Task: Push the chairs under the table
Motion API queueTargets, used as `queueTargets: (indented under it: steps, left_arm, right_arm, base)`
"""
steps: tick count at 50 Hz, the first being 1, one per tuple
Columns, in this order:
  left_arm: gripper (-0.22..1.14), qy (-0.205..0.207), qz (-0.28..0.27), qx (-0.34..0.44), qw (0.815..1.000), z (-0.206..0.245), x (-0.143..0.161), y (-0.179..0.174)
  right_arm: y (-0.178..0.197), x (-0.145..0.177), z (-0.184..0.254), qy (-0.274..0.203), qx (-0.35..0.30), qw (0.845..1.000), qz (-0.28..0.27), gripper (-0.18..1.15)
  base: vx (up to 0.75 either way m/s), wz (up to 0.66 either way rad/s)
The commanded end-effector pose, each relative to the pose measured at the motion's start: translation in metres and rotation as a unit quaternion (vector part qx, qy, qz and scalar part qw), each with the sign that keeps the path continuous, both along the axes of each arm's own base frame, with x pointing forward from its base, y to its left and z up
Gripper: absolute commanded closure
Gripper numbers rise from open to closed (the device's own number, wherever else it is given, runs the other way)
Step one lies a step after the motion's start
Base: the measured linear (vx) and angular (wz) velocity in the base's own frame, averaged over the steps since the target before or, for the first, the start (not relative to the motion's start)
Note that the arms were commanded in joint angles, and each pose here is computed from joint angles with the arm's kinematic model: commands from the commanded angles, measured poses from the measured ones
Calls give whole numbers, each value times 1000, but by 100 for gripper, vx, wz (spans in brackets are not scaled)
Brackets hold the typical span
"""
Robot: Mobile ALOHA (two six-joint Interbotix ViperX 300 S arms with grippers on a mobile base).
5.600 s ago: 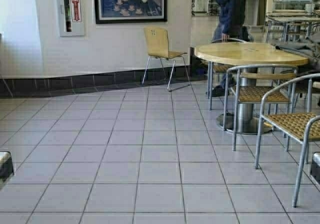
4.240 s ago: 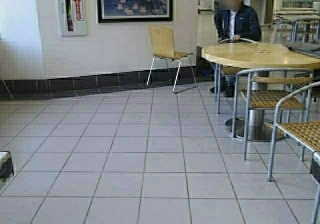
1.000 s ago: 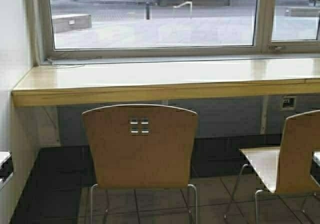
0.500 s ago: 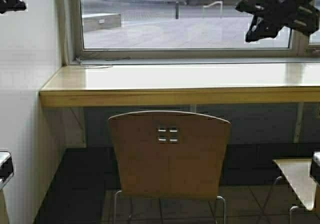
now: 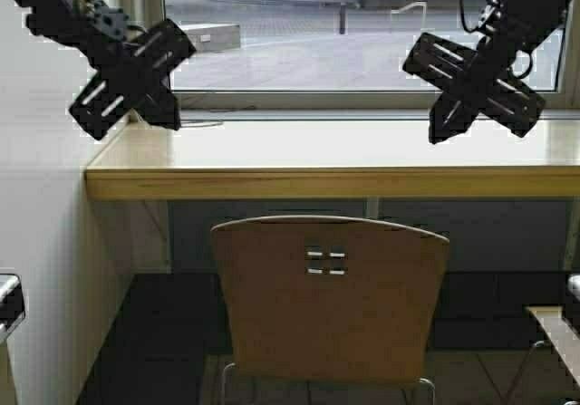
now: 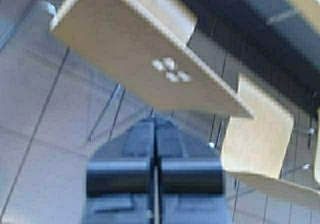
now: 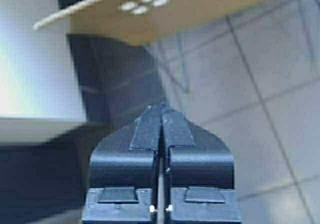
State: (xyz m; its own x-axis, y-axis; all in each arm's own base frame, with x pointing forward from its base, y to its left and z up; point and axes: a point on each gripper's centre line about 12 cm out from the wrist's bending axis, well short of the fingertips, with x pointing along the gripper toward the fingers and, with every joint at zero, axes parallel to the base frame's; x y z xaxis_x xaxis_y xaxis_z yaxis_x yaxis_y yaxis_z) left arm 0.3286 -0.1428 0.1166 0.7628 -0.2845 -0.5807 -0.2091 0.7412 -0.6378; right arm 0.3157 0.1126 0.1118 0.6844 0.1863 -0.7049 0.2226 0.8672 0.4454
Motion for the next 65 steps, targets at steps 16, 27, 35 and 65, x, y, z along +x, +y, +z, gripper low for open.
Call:
queueTargets:
  steps: [16, 27, 35, 65]
  left_arm:
    - [-10, 130, 110, -106, 980, -78, 28, -42]
    - [-10, 150, 174, -186, 955, -85, 44, -69]
    - [-10, 166, 214, -209, 940, -96, 51, -73]
    - [-10, 201, 254, -189, 927, -153, 55, -65]
  right_arm:
    - [-29, 17, -41, 130, 122, 968, -179, -7]
    - [-35, 8, -68, 173, 184, 918, -307, -7]
    - [-30, 13, -82, 196, 199, 904, -323, -7]
    - [-17, 55, -125, 214, 196, 901, -322, -7]
  base:
    - [18, 3]
    - [16, 4]
    - [13, 1]
    - [9, -6]
